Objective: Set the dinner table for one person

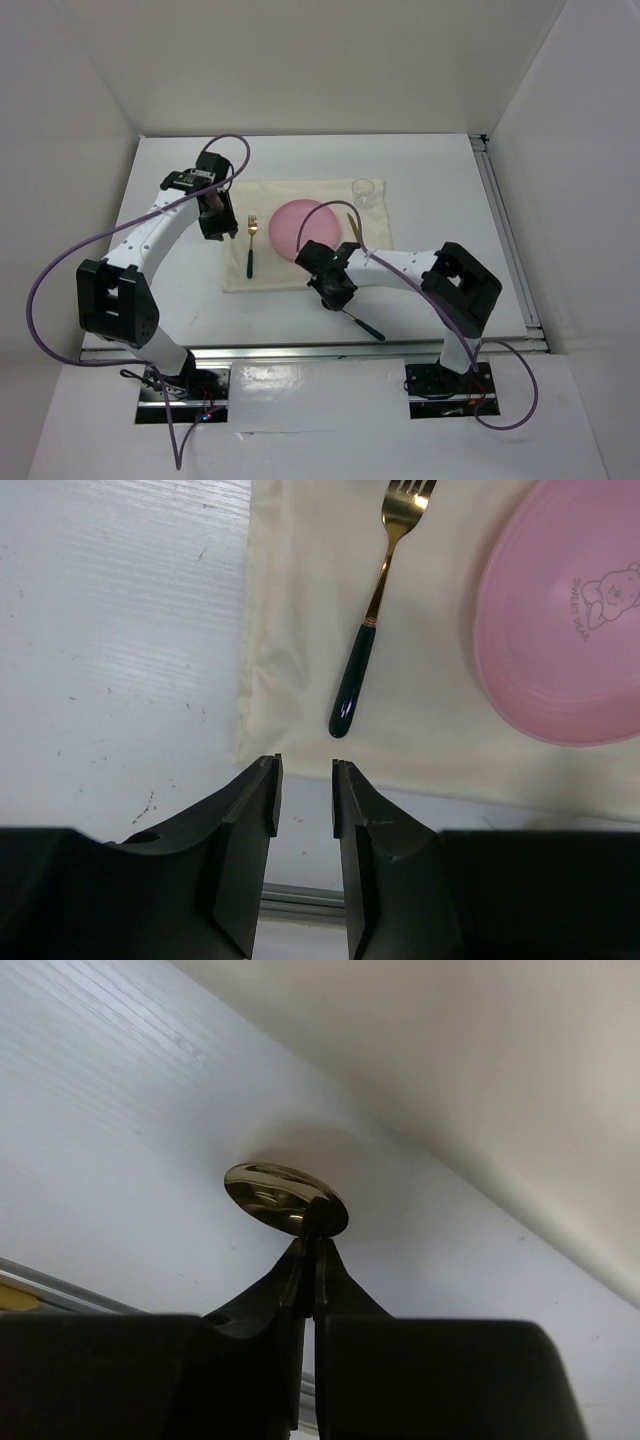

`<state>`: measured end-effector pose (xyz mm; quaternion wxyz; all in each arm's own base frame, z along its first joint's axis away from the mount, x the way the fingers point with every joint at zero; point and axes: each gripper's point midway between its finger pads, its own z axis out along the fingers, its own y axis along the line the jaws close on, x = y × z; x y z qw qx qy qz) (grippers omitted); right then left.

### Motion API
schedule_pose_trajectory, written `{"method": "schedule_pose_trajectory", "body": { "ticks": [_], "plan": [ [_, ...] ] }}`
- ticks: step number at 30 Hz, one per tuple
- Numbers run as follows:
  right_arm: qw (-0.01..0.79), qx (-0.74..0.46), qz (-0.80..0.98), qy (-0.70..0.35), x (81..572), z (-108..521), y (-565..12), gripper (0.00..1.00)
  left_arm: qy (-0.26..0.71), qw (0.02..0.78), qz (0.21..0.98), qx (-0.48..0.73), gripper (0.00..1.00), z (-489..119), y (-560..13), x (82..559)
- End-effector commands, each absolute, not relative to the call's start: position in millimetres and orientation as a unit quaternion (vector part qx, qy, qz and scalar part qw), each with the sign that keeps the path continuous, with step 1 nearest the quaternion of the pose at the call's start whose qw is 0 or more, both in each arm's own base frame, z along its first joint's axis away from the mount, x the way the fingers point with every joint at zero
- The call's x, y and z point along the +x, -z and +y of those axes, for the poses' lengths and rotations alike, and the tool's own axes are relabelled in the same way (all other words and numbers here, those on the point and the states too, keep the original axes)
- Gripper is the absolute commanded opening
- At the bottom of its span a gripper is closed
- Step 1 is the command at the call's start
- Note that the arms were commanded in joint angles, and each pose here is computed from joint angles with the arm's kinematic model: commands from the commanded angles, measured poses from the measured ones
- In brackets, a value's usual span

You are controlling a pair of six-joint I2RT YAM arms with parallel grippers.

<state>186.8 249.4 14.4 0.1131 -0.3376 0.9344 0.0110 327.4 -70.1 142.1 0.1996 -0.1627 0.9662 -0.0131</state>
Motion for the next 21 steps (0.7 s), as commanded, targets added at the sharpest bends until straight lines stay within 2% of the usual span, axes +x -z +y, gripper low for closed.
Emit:
{"method": "schedule_pose_trajectory", "body": {
  "ticks": [1, 10, 14, 21],
  "plan": [
    [0.210, -0.355, 0.909, -0.057, 218, 289, -50, 0.00, 0.016, 0.214, 0.965, -0.154, 0.44, -70, -153, 324],
    [0.276, -0.351, 0.891, -0.087, 241, 308, -89, 0.00, 0.018, 0.218, 0.964, -0.154, 0.44, -70, -155, 326],
    [0.289, -0.308, 0.901, -0.098, 261, 299, -100, 0.00, 0.012, 0.216, 0.964, -0.155, 0.44, -69, -155, 327],
    [0.305, -0.176, 0.927, -0.127, 311, 243, -124, 0.00, 0.012, 0.215, 0.964, -0.155, 0.44, -69, -155, 330]
  ]
}}
